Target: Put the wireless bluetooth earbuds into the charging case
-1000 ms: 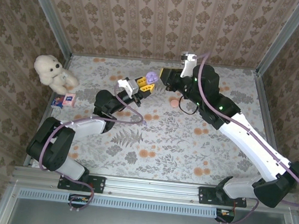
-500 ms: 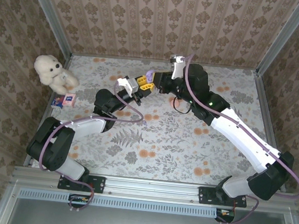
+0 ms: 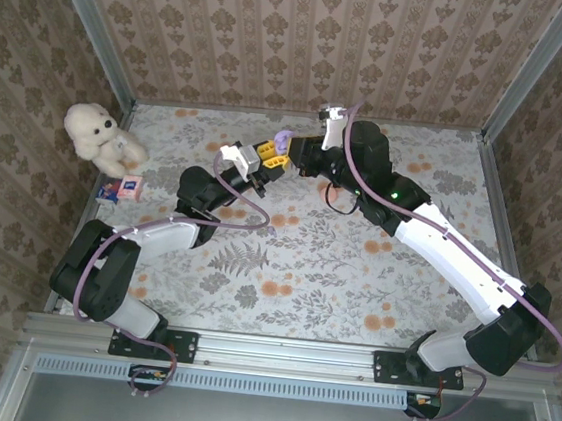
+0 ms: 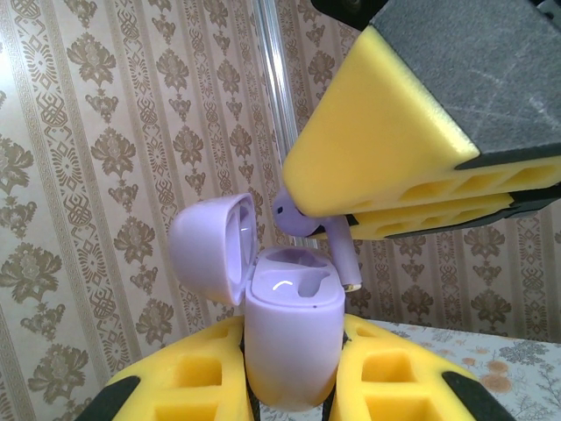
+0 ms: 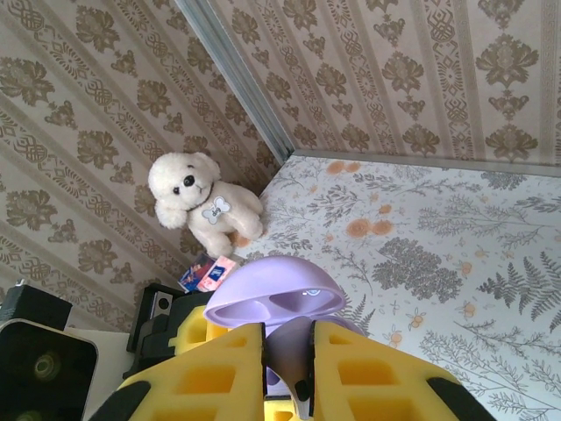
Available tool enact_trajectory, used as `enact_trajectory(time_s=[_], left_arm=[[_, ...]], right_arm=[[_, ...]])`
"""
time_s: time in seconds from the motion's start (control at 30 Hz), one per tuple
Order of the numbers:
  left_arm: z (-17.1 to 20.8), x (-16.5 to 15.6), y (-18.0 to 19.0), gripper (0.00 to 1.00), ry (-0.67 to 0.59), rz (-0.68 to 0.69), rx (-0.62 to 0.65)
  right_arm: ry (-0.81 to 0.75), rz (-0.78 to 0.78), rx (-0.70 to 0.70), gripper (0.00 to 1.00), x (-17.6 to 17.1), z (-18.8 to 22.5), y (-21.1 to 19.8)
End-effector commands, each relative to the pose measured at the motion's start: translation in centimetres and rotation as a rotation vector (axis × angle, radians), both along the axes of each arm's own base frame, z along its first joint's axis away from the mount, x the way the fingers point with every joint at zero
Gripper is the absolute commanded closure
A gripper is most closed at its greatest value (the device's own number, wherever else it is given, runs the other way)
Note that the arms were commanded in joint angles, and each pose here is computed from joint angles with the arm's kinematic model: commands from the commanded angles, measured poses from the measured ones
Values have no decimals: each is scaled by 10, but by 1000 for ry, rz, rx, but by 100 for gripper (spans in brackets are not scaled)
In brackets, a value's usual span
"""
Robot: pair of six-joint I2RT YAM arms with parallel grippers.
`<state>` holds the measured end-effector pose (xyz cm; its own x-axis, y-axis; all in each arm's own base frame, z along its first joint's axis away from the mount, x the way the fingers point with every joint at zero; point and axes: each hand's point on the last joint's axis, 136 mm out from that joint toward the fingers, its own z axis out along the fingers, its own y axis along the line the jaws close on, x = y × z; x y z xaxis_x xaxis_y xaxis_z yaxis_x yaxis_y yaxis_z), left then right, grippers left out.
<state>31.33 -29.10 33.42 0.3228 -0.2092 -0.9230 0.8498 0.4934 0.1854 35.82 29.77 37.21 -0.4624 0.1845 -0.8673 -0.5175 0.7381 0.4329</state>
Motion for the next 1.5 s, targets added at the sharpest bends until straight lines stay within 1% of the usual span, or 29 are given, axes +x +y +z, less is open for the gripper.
enact_trajectory(time_s=[0.0, 0.03, 0.1, 0.33, 0.7, 0.87, 0.9, 0.93, 1.47], left_arm=[[11, -7, -5, 100, -24, -40, -23], [10, -7, -5, 100, -23, -40, -23], [9, -7, -6, 100, -19, -42, -22], [10, -8, -6, 100, -21, -43, -24], [12, -11, -8, 100, -25, -52, -26], [14, -11, -8, 100, -29, -53, -29], [15, -12, -8, 100, -31, -53, -29], [14, -11, -8, 100, -30, -51, -28], [17, -13, -7, 100, -35, -52, -32]], right_arm=[[-50, -8, 36, 82, -3, 19, -5], [-48, -9, 38, 82, -3, 18, -5], [-75, -11, 63, 82, -11, 33, -11], [-90, -23, 75, 82, -11, 41, -14], [-74, -51, 44, 82, -1, 27, -13], [-75, -53, 41, 82, -1, 28, -14], [-52, -52, 22, 82, 5, 15, -8], [-46, -52, 17, 82, 6, 12, -8], [-18, -58, -15, 82, 10, -4, -7]])
